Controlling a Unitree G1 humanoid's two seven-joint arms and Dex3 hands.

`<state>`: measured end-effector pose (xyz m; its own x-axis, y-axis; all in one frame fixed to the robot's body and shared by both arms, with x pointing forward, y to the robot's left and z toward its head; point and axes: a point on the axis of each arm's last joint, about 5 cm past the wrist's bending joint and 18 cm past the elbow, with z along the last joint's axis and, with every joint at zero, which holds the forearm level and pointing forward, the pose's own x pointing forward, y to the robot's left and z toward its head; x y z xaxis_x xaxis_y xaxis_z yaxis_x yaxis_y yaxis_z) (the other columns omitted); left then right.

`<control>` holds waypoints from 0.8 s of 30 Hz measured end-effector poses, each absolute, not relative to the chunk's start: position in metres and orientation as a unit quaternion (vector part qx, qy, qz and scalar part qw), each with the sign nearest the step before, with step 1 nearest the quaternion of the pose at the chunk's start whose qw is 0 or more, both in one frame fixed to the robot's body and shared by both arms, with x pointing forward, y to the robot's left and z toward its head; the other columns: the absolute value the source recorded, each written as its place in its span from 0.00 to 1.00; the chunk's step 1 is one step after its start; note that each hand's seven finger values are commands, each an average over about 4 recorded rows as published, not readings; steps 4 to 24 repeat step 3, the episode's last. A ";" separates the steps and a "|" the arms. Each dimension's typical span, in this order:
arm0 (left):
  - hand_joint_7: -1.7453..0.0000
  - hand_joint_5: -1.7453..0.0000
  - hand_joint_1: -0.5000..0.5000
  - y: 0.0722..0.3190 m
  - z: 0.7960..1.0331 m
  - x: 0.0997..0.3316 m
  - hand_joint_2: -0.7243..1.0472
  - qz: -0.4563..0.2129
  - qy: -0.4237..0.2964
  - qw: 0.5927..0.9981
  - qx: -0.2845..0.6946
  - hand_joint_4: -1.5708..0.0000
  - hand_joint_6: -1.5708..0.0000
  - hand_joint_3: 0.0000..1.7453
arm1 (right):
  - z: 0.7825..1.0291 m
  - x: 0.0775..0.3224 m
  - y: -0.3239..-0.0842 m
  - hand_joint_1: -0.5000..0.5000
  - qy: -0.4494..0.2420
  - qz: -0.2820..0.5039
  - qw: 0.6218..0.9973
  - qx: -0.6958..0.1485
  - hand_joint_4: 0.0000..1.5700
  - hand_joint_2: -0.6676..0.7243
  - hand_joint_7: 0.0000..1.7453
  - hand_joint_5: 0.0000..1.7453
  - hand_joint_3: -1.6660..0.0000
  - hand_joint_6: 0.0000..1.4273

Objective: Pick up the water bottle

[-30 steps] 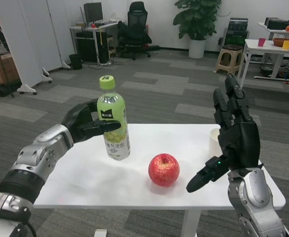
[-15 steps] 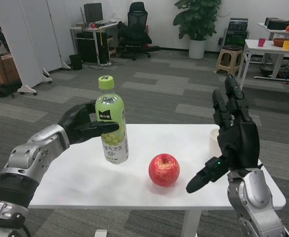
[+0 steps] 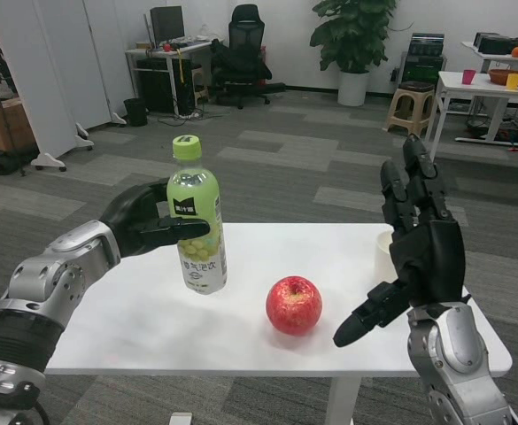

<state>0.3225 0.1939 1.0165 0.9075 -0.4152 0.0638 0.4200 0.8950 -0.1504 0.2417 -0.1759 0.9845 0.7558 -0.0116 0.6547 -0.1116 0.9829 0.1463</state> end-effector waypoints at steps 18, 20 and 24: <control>0.28 0.00 0.42 0.194 1.016 0.323 0.85 -0.215 -0.015 0.973 -0.081 0.02 0.25 0.03 | 0.984 0.242 -0.176 0.04 -0.348 0.027 0.933 0.088 0.00 0.83 0.00 0.00 1.00 0.00; 0.28 0.00 0.42 0.194 1.016 0.323 0.85 -0.215 -0.015 0.973 -0.081 0.02 0.25 0.03 | 0.984 0.242 -0.176 0.04 -0.348 0.027 0.933 0.088 0.00 0.83 0.00 0.00 1.00 0.00; 0.28 0.00 0.42 0.194 1.016 0.323 0.85 -0.215 -0.015 0.973 -0.081 0.02 0.25 0.03 | 0.984 0.242 -0.176 0.04 -0.348 0.027 0.933 0.088 0.00 0.83 0.00 0.00 1.00 0.00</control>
